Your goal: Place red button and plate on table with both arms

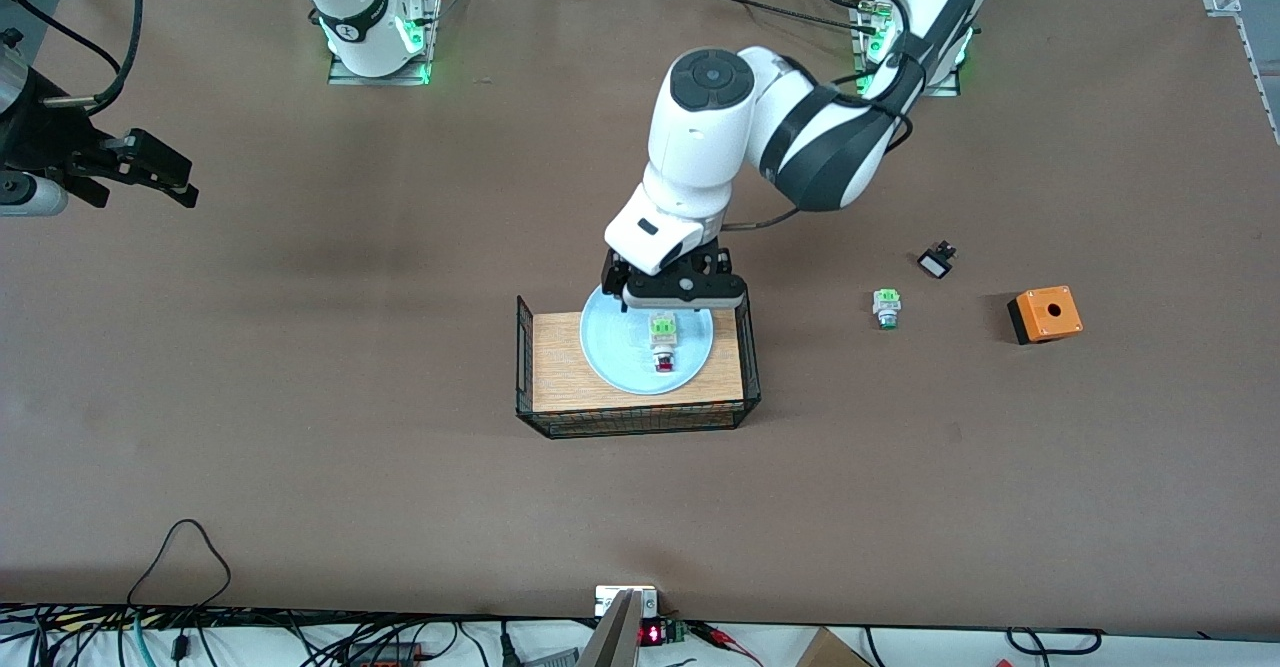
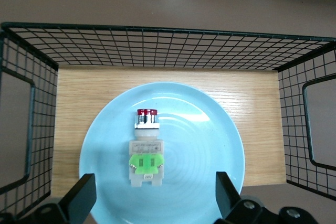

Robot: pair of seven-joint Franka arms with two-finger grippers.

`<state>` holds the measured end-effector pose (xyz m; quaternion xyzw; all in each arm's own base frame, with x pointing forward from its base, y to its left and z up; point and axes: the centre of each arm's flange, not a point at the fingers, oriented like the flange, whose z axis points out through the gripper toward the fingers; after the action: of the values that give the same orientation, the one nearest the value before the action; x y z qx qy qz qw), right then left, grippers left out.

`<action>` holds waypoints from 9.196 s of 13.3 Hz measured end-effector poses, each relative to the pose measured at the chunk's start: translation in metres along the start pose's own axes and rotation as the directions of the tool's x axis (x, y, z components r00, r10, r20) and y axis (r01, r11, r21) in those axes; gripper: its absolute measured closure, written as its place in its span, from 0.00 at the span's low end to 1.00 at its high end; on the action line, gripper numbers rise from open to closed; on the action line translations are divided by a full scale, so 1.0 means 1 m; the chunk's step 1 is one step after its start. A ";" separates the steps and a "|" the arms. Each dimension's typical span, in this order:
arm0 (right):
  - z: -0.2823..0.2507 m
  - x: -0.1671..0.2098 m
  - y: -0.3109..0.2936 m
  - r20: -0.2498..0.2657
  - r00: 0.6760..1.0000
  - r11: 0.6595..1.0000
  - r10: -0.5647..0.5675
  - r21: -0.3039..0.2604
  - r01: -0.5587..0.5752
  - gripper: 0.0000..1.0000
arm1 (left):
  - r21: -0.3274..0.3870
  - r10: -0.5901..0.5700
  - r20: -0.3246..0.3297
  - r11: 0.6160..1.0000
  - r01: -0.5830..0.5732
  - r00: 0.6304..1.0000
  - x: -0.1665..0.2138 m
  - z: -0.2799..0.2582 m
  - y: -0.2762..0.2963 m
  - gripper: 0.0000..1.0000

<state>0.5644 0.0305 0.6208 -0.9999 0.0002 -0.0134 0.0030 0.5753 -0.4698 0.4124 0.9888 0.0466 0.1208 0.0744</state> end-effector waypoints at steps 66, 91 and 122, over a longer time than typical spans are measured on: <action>0.294 -0.083 -0.498 -0.159 0.260 0.296 -0.953 -0.292 0.909 0.18 | 0.072 0.256 0.383 0.950 -0.305 0.888 0.102 0.080 -0.470 0.00; 0.133 -0.091 -0.415 0.028 0.691 0.660 -0.723 -0.268 0.702 0.98 | 0.140 0.209 0.213 0.960 -0.242 0.954 0.062 -0.210 -0.412 0.00; 0.406 -0.061 -0.151 0.050 0.997 0.944 -0.063 -0.320 0.075 0.41 | 0.137 0.222 0.212 0.958 -0.254 0.952 0.062 -0.216 -0.404 0.00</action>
<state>0.5144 0.1839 0.2143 -0.9865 -0.0326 0.0063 -0.1604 0.5524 -0.0357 0.5705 0.9969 -0.0710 0.0278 -0.0172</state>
